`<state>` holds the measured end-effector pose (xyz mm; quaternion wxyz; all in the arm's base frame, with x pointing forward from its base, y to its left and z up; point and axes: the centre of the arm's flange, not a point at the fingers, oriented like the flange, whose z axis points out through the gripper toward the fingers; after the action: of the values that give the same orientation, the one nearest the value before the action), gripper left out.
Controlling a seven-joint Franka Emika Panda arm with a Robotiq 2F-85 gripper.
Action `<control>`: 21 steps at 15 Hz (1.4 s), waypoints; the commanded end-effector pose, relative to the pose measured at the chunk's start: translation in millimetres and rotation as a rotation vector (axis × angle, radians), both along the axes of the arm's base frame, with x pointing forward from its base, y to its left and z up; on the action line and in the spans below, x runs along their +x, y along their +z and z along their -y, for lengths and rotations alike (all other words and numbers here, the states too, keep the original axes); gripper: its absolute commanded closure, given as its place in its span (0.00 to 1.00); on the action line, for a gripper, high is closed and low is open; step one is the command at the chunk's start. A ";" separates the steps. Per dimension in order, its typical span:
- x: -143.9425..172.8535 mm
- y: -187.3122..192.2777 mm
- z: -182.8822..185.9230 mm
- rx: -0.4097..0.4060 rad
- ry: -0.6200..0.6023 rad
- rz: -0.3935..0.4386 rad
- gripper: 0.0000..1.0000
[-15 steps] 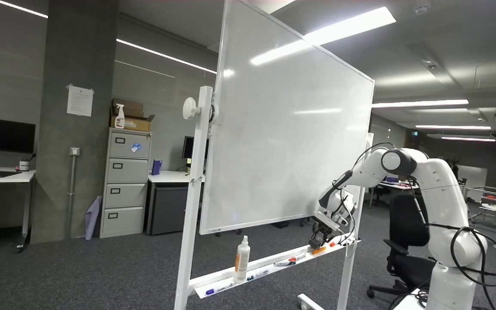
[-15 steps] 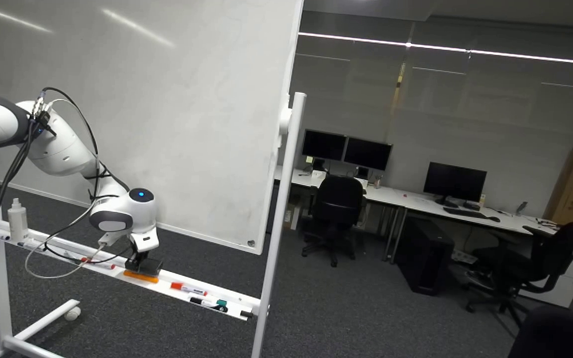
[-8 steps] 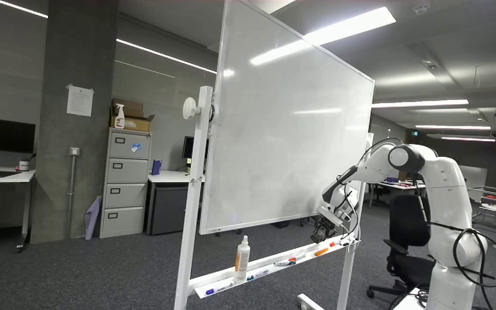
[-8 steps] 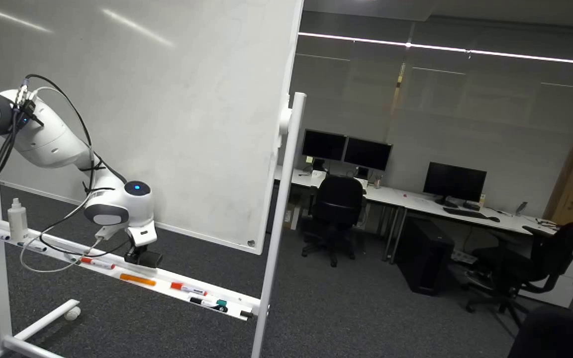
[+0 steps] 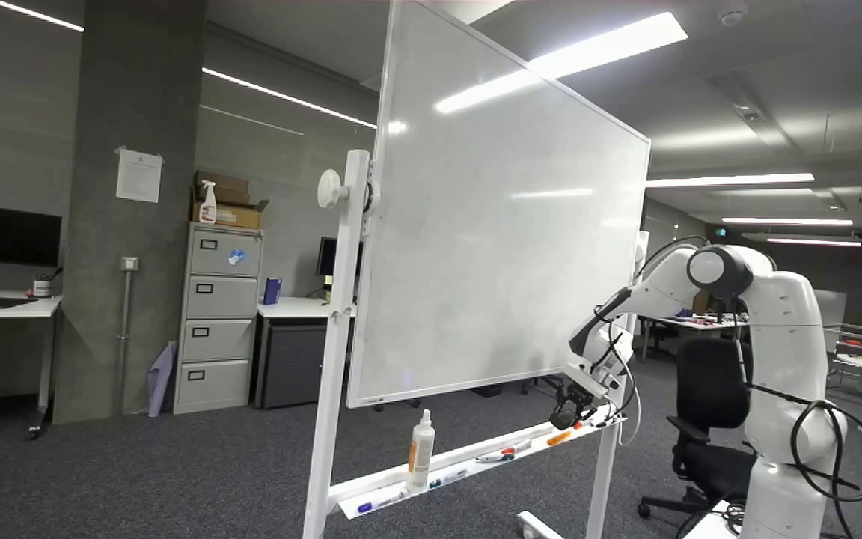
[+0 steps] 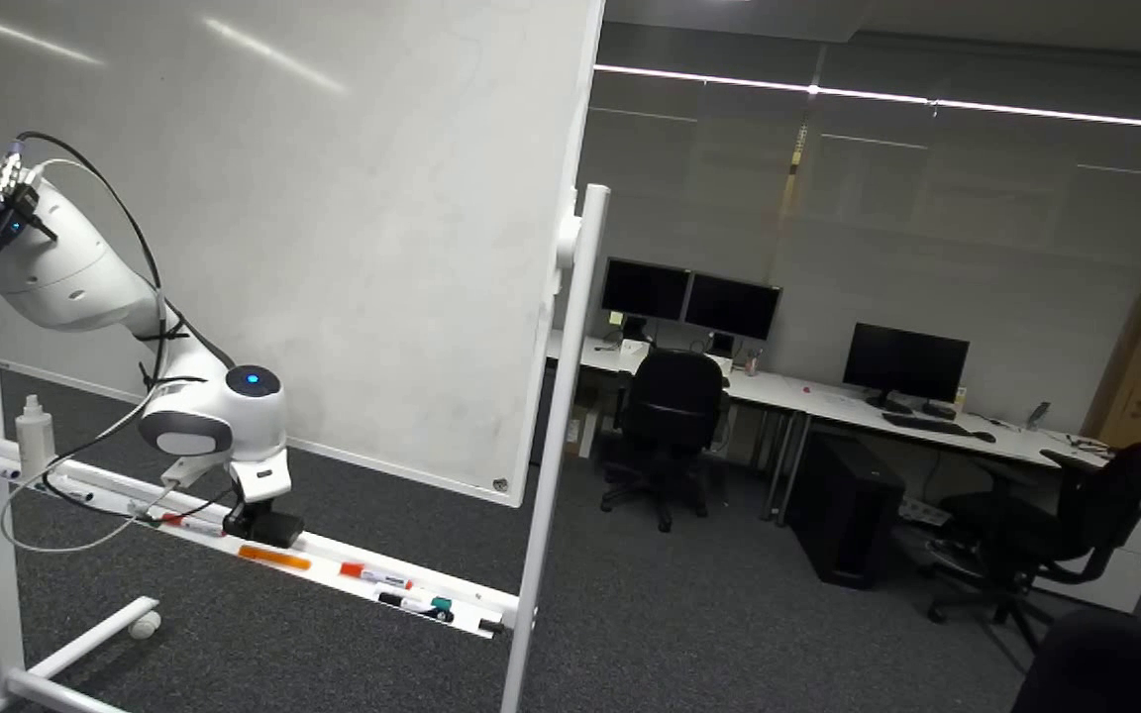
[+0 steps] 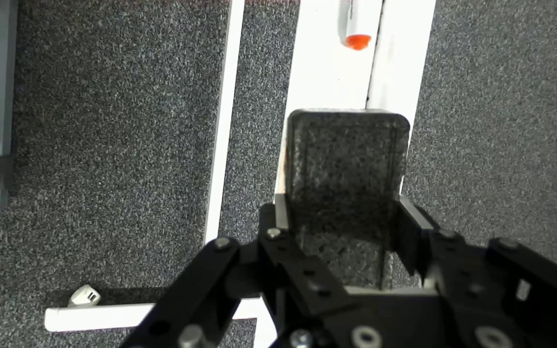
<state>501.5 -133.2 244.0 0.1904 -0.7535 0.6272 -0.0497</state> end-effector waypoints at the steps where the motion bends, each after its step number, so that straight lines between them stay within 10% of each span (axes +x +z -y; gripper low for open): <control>1: -13.8 -4.9 5.9 0.003 0.009 0.044 0.70; 21: 13.1 -64.7 13.5 0.011 0.041 0.057 0.70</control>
<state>508.3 -140.8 191.7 0.2016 -0.7690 0.6039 -0.0571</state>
